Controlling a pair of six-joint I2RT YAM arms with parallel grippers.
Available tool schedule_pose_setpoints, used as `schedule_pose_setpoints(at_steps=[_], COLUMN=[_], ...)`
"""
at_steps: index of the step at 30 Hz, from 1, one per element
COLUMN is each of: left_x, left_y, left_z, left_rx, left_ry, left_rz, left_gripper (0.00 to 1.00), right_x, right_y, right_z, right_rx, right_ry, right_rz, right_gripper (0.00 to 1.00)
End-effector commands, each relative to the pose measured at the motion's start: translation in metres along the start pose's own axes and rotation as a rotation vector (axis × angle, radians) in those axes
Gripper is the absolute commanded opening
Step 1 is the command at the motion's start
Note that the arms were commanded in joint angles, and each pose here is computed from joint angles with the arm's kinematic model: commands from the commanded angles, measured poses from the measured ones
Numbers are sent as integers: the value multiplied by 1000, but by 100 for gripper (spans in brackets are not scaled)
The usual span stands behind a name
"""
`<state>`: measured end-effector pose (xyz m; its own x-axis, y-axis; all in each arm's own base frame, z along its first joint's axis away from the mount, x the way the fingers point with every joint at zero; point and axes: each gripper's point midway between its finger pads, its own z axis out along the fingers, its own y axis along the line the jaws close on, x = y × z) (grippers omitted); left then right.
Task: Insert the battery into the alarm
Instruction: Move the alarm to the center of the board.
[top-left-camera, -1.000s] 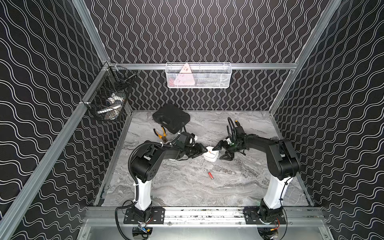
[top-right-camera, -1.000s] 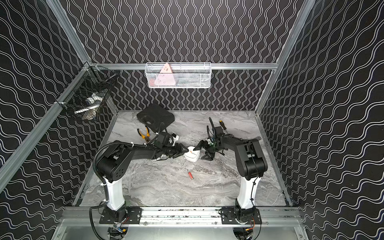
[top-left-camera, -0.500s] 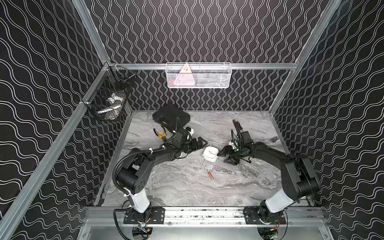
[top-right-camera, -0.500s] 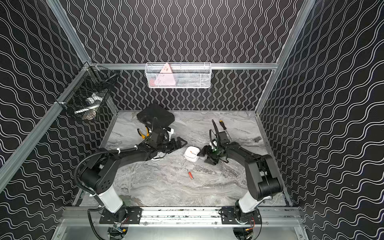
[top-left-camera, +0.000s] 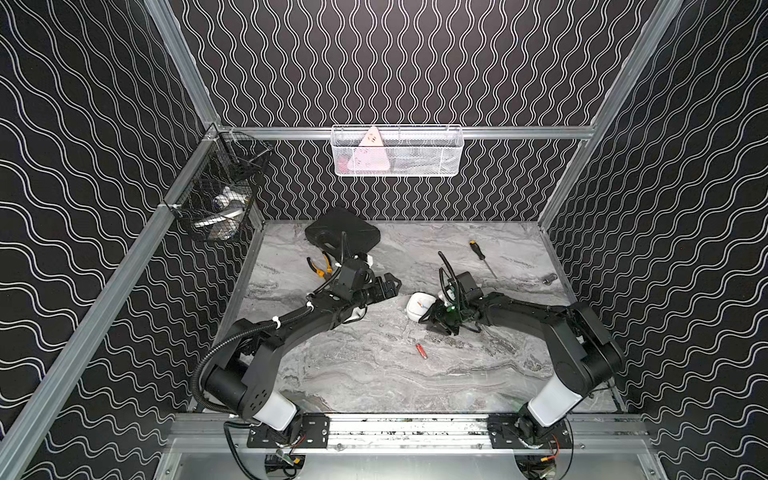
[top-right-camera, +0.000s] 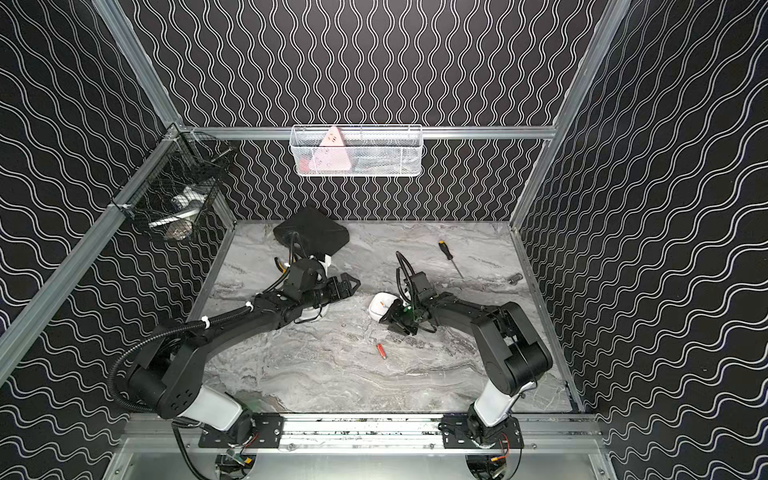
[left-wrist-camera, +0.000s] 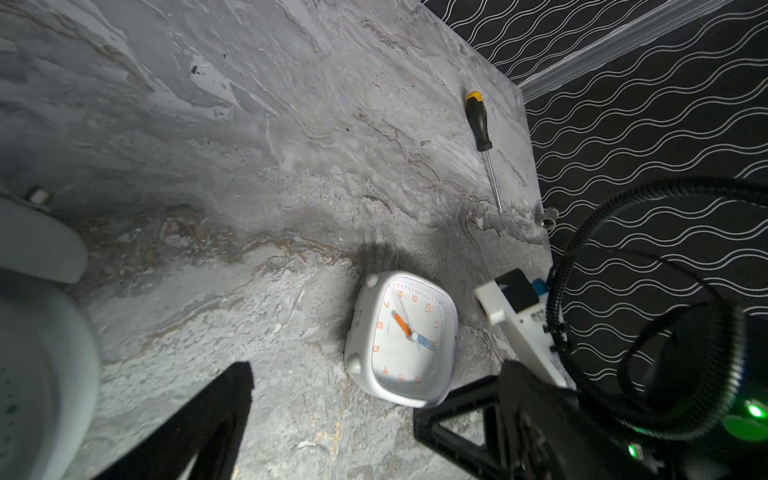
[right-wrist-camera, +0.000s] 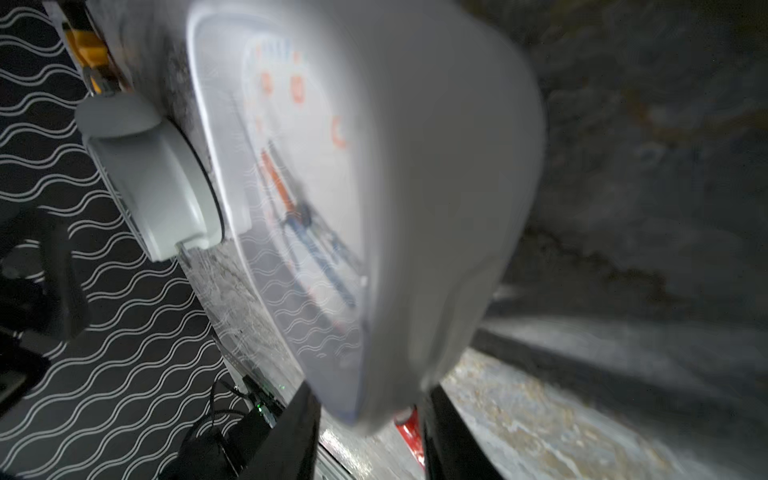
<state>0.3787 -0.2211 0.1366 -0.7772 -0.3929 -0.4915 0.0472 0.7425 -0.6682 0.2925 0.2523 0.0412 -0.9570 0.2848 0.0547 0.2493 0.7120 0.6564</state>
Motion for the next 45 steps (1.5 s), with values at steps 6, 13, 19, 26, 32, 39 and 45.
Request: schedule_pose_setpoints(at_steps=[6, 13, 19, 26, 32, 39, 45], left_x=[-6, -9, -13, -28, -52, -74, -78], left_y=[4, 13, 22, 54, 103, 148, 163], left_z=[-12, -19, -24, -47, -75, -104, -119], left_rx=[-33, -52, -74, -188, -306, -292, -260], left_ry=[-30, -47, -61, -79, -60, -76, -100], left_rz=[27, 14, -6, -79, -217, -379, -436], left_gripper=[98, 99, 99, 99, 99, 99, 99], right_x=[-37, -73, -87, -65, -49, -17, 4], right_y=[12, 1, 11, 15, 44, 115, 144], right_z=[12, 16, 16, -15, -33, 7, 57], right_rx=[9, 31, 13, -10, -34, -69, -48], right_ry=[-67, -97, -90, -128, -160, -151, -76], right_rz=[2, 30, 9, -65, -254, -478, -574], right_gripper=[39, 40, 43, 54, 62, 63, 62])
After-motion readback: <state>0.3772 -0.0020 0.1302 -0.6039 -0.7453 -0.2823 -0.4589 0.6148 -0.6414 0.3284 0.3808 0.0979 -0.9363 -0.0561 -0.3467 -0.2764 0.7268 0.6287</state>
